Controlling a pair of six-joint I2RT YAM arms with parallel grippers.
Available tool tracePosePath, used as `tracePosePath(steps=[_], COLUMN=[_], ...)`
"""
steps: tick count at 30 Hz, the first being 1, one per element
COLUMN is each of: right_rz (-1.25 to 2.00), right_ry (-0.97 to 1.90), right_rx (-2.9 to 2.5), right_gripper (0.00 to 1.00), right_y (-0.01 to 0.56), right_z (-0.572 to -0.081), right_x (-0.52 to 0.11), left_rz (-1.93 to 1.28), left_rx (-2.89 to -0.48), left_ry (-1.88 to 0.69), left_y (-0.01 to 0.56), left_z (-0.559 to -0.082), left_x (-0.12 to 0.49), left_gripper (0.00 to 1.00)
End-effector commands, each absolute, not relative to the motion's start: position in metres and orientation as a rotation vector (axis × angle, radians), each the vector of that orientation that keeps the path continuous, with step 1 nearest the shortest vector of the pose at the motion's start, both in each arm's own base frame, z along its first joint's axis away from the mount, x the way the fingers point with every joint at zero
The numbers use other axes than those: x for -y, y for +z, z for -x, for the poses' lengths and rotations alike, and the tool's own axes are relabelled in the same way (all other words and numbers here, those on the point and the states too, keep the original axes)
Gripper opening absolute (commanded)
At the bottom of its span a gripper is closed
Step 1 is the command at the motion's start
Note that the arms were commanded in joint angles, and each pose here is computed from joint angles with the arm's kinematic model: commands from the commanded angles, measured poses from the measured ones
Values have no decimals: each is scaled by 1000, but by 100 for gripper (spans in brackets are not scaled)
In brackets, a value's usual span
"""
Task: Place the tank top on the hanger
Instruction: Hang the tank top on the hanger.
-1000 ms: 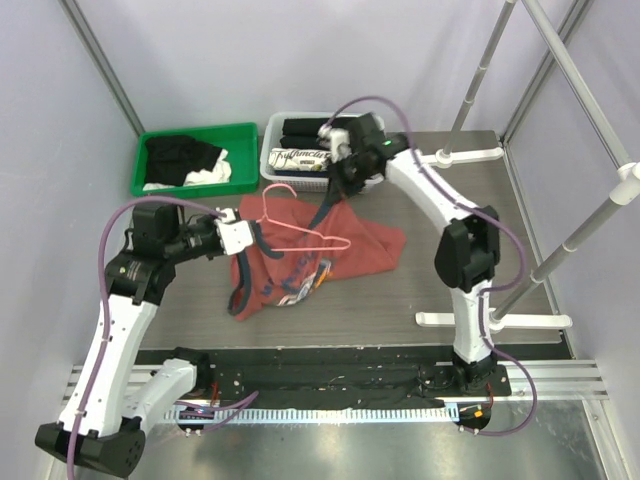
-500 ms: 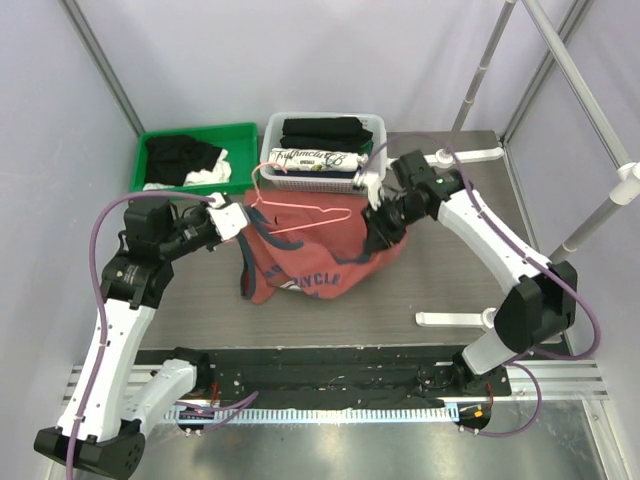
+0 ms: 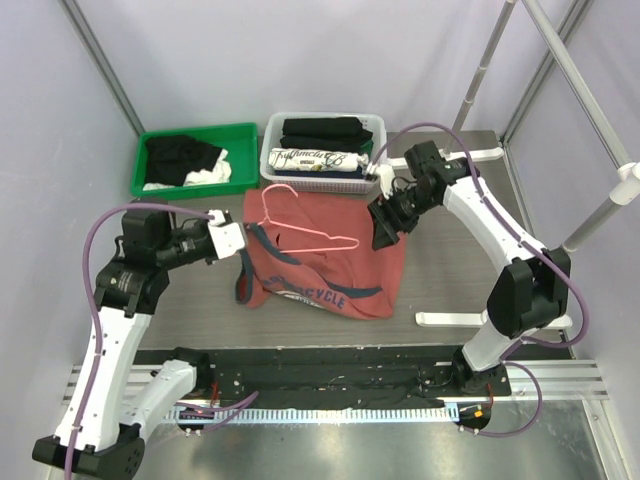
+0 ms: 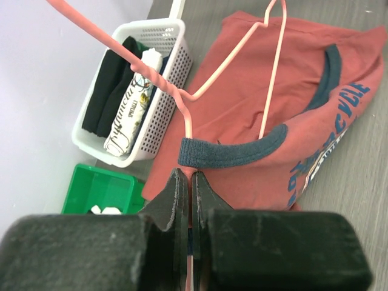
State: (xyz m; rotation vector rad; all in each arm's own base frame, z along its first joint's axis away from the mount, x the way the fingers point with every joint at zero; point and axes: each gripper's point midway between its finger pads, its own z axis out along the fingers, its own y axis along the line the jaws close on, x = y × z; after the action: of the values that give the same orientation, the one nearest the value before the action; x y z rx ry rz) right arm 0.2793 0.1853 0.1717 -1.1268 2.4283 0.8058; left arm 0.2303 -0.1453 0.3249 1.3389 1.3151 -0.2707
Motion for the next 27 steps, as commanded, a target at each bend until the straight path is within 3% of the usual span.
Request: tracePosePath(steps=[1,10,27], right_rz=[992,952,1200], right_ry=[775,977,1440], right_rx=[-2430,-2428,-2360], right_gripper=[71,68,68], right_y=[166,148,121], right_z=[-319,-353,-304], right_x=[-193,-244,-362], left_rz=[-1443,-1599,-1677], left_rx=[-1203,-1128,-1127], left_ry=[-277,-264,-271], left_y=[322,288,269], left_z=[-206,-185,-182], left_x=[150,149,146], left_gripper=[0,0,0])
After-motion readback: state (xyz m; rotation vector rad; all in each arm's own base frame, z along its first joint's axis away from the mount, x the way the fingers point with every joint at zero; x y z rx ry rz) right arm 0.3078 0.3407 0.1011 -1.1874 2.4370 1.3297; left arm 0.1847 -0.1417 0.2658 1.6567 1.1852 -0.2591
